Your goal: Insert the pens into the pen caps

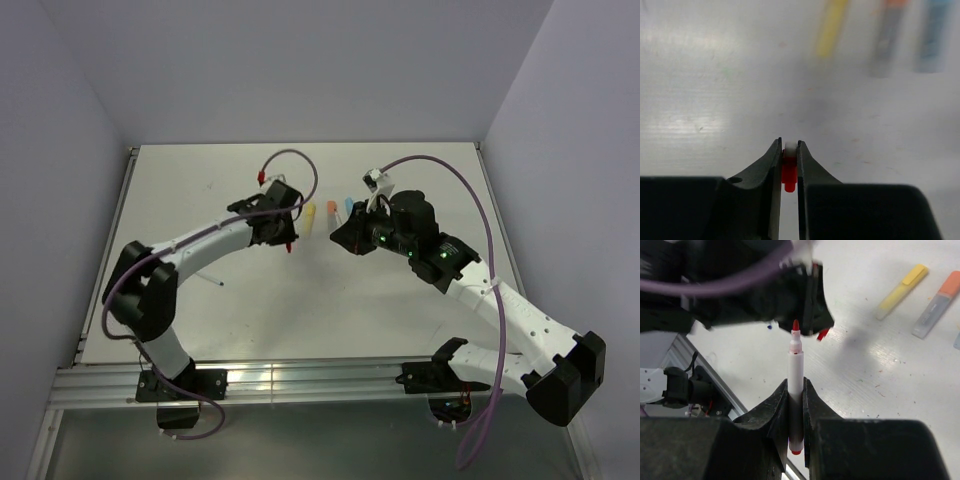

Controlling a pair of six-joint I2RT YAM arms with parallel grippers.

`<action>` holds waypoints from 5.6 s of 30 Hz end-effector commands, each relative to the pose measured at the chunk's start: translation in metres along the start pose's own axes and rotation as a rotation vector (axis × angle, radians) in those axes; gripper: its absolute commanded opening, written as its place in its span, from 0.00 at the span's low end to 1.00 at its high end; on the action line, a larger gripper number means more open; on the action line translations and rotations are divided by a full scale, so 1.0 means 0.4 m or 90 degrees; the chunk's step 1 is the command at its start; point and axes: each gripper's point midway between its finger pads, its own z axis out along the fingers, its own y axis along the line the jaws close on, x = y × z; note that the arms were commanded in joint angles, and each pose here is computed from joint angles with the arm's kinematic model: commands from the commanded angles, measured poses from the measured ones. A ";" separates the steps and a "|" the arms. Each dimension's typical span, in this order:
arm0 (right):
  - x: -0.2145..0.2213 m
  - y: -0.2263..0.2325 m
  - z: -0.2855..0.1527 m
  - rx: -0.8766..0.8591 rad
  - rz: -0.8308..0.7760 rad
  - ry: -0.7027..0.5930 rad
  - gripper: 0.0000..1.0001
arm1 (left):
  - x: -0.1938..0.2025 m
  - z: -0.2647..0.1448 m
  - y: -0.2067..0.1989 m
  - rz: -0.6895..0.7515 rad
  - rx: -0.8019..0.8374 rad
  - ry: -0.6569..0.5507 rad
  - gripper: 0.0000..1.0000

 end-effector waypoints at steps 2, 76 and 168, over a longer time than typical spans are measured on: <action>-0.035 0.057 -0.014 -0.081 -0.025 -0.036 0.00 | -0.296 -0.335 -0.179 -0.039 0.269 -0.184 0.00; -0.189 0.220 0.010 -0.252 0.019 -0.088 0.00 | -0.372 -0.787 -0.272 -0.074 1.002 -0.310 0.00; -0.280 0.336 -0.349 -0.361 -0.150 -0.368 0.00 | 0.020 -0.854 -0.480 0.273 1.016 -0.134 0.00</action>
